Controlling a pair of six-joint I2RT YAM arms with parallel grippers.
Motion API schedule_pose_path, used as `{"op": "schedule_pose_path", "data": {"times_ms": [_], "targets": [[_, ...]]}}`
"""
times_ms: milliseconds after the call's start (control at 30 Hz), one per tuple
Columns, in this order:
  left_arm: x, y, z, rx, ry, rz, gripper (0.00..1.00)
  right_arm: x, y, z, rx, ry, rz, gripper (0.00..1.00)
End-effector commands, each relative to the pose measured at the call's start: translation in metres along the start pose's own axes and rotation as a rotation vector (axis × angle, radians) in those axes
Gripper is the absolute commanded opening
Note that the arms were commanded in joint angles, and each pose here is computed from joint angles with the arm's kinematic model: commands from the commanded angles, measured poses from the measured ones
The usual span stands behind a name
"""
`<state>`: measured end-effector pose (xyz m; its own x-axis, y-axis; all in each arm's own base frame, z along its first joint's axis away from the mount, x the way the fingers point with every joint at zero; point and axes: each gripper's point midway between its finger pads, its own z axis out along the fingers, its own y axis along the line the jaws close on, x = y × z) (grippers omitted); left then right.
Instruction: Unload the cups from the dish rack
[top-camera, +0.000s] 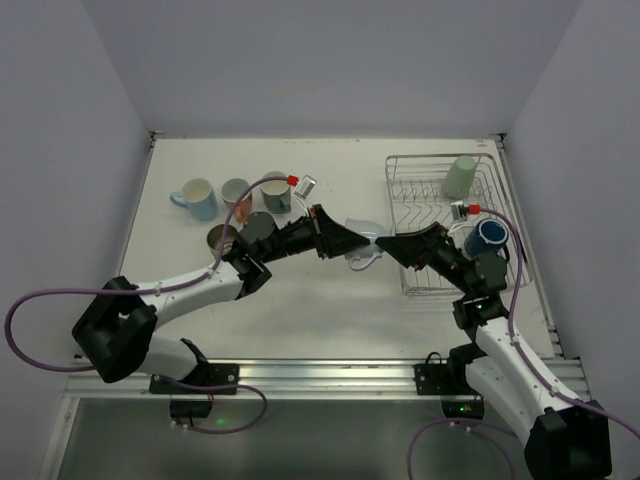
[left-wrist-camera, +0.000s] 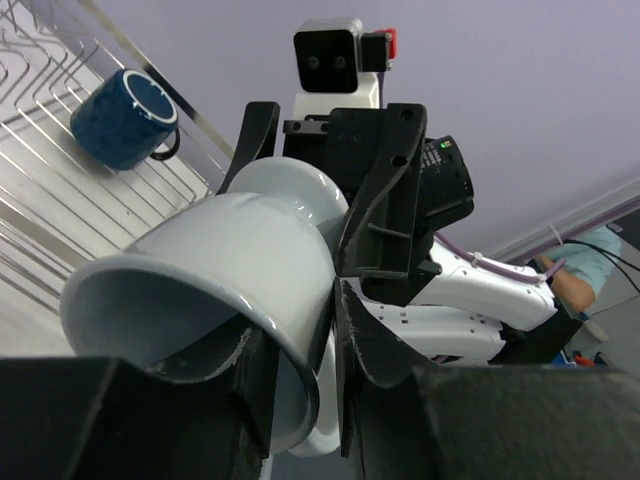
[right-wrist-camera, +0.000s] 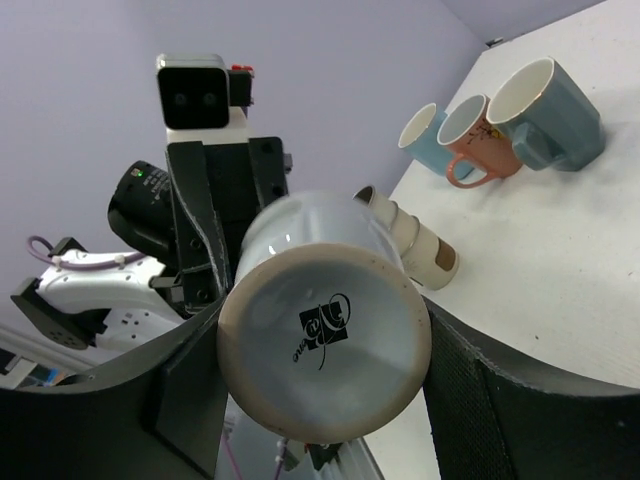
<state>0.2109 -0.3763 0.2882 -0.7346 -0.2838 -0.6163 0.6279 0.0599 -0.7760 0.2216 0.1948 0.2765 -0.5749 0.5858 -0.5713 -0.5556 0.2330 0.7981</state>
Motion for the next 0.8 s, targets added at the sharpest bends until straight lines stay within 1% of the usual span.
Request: {"op": "schedule_pose_path", "data": {"times_ms": [0,33,67,100,133,167,200,233,267,300,333,367,400,433,467,500,533,567,600,633,667,700,767], "targets": [[-0.01,-0.039,-0.003,0.15,-0.033,0.065,0.23,-0.007,0.015,0.006,-0.072,-0.041,-0.006,0.08],[-0.011,-0.04,-0.004,0.152,-0.037,0.069,0.16,-0.004,0.012,0.009,-0.067,-0.029,0.004,0.14],[-0.01,-0.038,-0.005,0.146,-0.041,0.087,0.01,-0.004,0.012,0.01,-0.071,-0.027,0.003,0.23],[-0.014,-0.043,-0.008,0.145,-0.055,0.108,0.0,-0.003,0.01,0.01,-0.066,-0.023,0.006,0.35],[-0.016,-0.037,-0.008,0.105,-0.056,0.112,0.0,-0.004,0.006,0.011,-0.055,-0.027,0.008,0.62],[-0.021,-0.038,-0.009,0.09,-0.069,0.171,0.0,-0.002,0.0,0.011,-0.027,-0.019,0.009,0.74],[-0.024,-0.027,-0.012,-0.001,-0.064,0.17,0.0,-0.004,-0.001,0.012,-0.009,-0.022,-0.005,0.85],[-0.026,-0.02,-0.014,-0.065,-0.057,0.196,0.0,-0.01,-0.004,0.012,0.023,-0.049,-0.022,0.99],[-0.047,-0.027,-0.014,-0.106,-0.084,0.313,0.0,-0.01,-0.014,0.012,0.089,-0.038,-0.041,0.99],[-0.061,-0.012,-0.017,-0.229,-0.117,0.345,0.0,-0.012,-0.018,0.011,0.12,-0.043,-0.055,0.99],[-0.051,0.016,-0.029,-0.384,-0.039,0.34,0.0,-0.017,-0.021,0.011,0.157,-0.06,-0.068,0.99],[-0.072,0.013,-0.031,-0.442,-0.056,0.434,0.0,-0.019,-0.027,0.01,0.192,-0.063,-0.085,0.99],[-0.082,0.033,-0.039,-0.574,-0.066,0.46,0.0,-0.019,-0.034,0.008,0.242,-0.046,-0.113,0.99],[-0.071,0.053,-0.054,-0.681,0.015,0.459,0.0,-0.019,-0.039,0.007,0.269,-0.043,-0.122,0.99],[-0.087,0.053,-0.057,-0.737,0.005,0.509,0.0,-0.018,-0.049,0.003,0.316,-0.037,-0.136,0.99],[-0.088,0.073,-0.061,-0.825,0.028,0.524,0.0,-0.02,-0.05,0.003,0.327,-0.038,-0.149,0.99],[-0.083,0.085,-0.067,-0.881,0.08,0.527,0.0,-0.02,-0.052,0.002,0.339,-0.038,-0.154,0.99],[-0.091,0.085,-0.063,-0.898,0.089,0.551,0.0,-0.02,-0.055,0.001,0.354,-0.039,-0.163,0.99],[-0.082,0.106,-0.059,-0.941,0.146,0.548,0.0,-0.021,-0.056,0.0,0.359,-0.043,-0.169,0.99],[-0.077,0.116,-0.06,-0.973,0.189,0.543,0.0,-0.021,-0.055,0.0,0.359,-0.042,-0.173,0.99],[-0.084,0.118,-0.053,-0.985,0.197,0.558,0.0,-0.02,-0.055,0.0,0.358,-0.038,-0.176,0.99],[-0.074,0.141,-0.053,-1.041,0.256,0.55,0.0,-0.02,-0.055,-0.001,0.358,-0.039,-0.181,0.99],[-0.082,0.152,-0.045,-1.075,0.262,0.573,0.0,-0.019,-0.057,-0.004,0.369,-0.034,-0.193,0.99]]}}
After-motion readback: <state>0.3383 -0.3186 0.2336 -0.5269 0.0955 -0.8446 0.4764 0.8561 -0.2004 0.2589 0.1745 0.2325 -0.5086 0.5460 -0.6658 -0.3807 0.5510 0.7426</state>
